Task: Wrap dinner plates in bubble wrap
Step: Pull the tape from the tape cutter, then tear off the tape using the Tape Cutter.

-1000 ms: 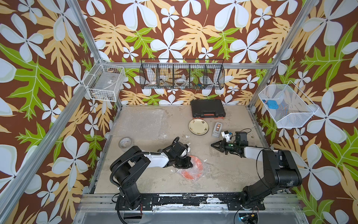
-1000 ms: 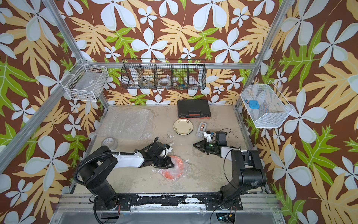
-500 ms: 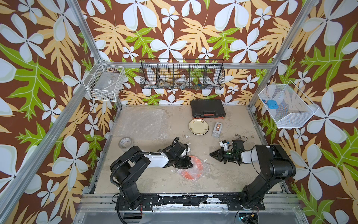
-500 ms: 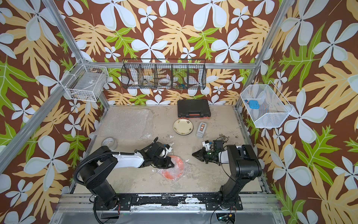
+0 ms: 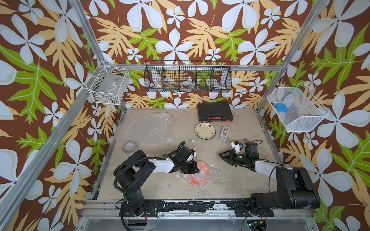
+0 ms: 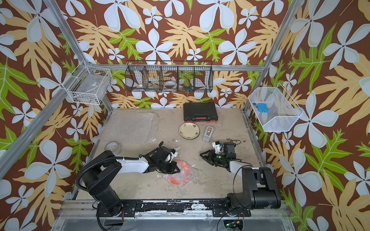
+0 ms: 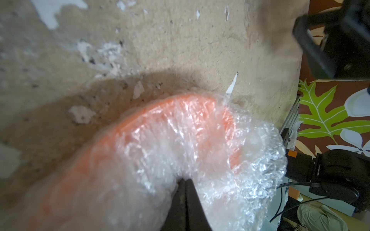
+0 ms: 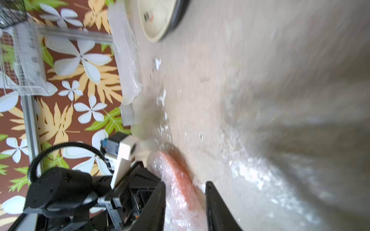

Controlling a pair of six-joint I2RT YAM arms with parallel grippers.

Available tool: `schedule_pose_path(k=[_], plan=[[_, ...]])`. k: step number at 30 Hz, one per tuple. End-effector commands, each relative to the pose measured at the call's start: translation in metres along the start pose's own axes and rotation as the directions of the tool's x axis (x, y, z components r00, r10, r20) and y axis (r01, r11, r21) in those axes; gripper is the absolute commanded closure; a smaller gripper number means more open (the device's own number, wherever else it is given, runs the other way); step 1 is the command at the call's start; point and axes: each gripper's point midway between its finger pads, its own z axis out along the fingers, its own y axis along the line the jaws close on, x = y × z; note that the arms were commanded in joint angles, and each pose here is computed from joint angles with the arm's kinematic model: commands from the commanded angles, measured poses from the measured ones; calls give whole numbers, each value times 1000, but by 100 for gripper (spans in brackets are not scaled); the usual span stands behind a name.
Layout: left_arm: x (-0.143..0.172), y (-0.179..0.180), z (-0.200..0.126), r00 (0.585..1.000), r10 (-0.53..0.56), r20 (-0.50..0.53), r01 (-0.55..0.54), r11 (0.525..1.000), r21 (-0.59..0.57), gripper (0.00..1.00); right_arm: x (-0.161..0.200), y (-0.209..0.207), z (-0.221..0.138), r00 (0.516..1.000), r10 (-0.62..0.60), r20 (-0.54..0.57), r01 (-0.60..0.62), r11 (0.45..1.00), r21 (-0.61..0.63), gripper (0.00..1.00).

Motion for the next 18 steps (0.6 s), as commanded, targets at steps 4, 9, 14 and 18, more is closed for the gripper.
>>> schedule_pose_path(k=[4, 9, 14, 18], plan=[[49, 58, -4, 981, -133, -141, 97, 966, -241, 93, -64, 1, -14, 986, -115, 121, 116, 993, 2, 63], [48, 57, -4, 981, -134, -142, 97, 966, -239, 93, -97, -2, -6, 979, -126, 160, 130, 991, -14, 60], [49, 57, -4, 981, -132, -143, 95, 966, -239, 93, -107, -6, 7, 981, -122, 148, 132, 989, -59, 60], [48, 57, -3, 981, -136, -142, 100, 966, -237, 93, -110, -10, 13, 984, -114, 135, 125, 989, -80, 56]])
